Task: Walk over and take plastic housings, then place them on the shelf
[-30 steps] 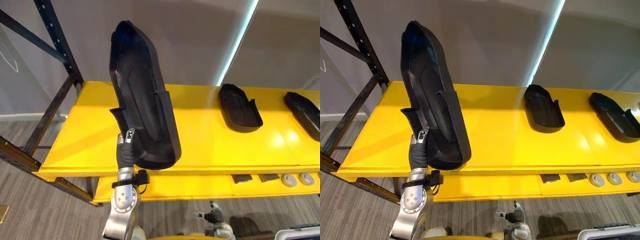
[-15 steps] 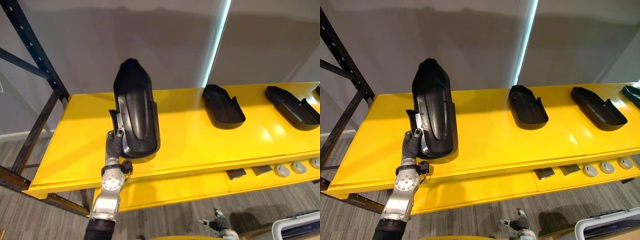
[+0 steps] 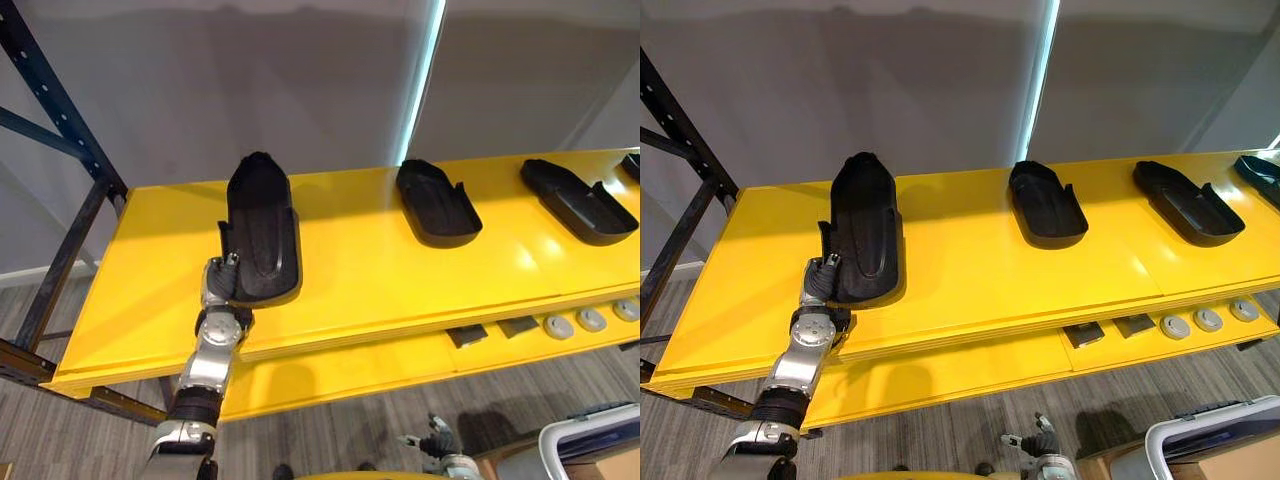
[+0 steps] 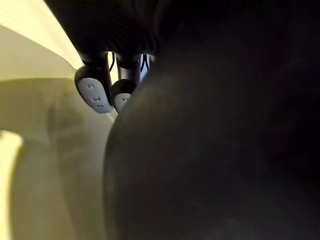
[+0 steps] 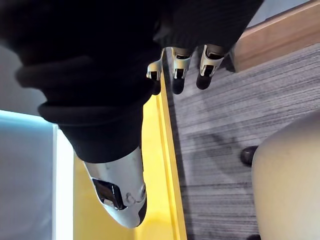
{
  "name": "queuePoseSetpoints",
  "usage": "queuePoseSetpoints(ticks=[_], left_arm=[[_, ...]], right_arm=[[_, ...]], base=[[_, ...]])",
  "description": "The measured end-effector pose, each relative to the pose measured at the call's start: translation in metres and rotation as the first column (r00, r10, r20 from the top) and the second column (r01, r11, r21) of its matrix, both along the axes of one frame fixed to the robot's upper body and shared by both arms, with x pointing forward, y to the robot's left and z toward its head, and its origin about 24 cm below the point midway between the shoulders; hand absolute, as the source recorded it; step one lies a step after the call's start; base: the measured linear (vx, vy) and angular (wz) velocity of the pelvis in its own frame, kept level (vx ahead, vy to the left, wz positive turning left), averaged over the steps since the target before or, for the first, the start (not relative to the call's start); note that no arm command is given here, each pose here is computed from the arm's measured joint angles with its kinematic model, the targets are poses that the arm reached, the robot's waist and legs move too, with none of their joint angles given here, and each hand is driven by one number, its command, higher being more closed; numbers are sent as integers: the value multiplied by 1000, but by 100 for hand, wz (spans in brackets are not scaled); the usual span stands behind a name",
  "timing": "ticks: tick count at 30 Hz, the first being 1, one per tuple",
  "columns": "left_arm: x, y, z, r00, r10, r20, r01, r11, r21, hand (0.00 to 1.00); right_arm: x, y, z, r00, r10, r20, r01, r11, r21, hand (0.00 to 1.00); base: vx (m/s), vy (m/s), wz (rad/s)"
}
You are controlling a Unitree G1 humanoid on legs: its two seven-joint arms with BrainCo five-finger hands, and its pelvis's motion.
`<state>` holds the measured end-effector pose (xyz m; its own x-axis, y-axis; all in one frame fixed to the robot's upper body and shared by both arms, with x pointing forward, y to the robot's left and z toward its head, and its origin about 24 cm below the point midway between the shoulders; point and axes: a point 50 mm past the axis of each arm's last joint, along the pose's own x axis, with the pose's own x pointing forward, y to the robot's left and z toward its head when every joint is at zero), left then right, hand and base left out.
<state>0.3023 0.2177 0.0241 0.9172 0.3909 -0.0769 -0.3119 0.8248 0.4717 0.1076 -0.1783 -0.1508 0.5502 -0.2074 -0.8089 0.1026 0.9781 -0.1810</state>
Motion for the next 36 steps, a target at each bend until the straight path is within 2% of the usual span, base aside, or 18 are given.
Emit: queuePoseSetpoints(ticks=[8,17,22,26,28,31,33,36], left_arm=[[5,14,11,995,87,45,-87,996,2,0],[5,14,13,989,126,75,-126,992,-9,0],[6,1,37,964,154,217,-127,983,-135,0],[-6,-11,53,922,180,342,-88,960,-267,0],[-14,-17,61,903,178,390,-62,954,-292,0],[-28,-33,82,859,102,501,31,968,-250,0],[-43,-46,99,807,19,590,101,980,-170,0],[-61,-54,104,776,-53,628,133,988,-80,0]], right_arm=[[3,1,-1,1000,2,-3,-2,1000,2,0],[3,0,-1,1000,1,-2,-1,1000,2,0],[4,1,-1,1000,2,-4,-2,1000,3,0],[4,2,-1,1000,3,-3,-3,1000,5,0],[4,2,-1,1000,3,-3,-3,1000,5,0],[3,2,-1,1000,1,-3,-1,1000,4,0],[3,2,-1,1000,-1,-1,1,1000,3,0],[3,2,0,1000,0,7,0,1000,3,0]], base=[[22,-3,-2],[5,-2,-1],[-6,8,5],[3,1,2],[44,9,4],[35,-7,5],[0,0,0],[0,0,0]])
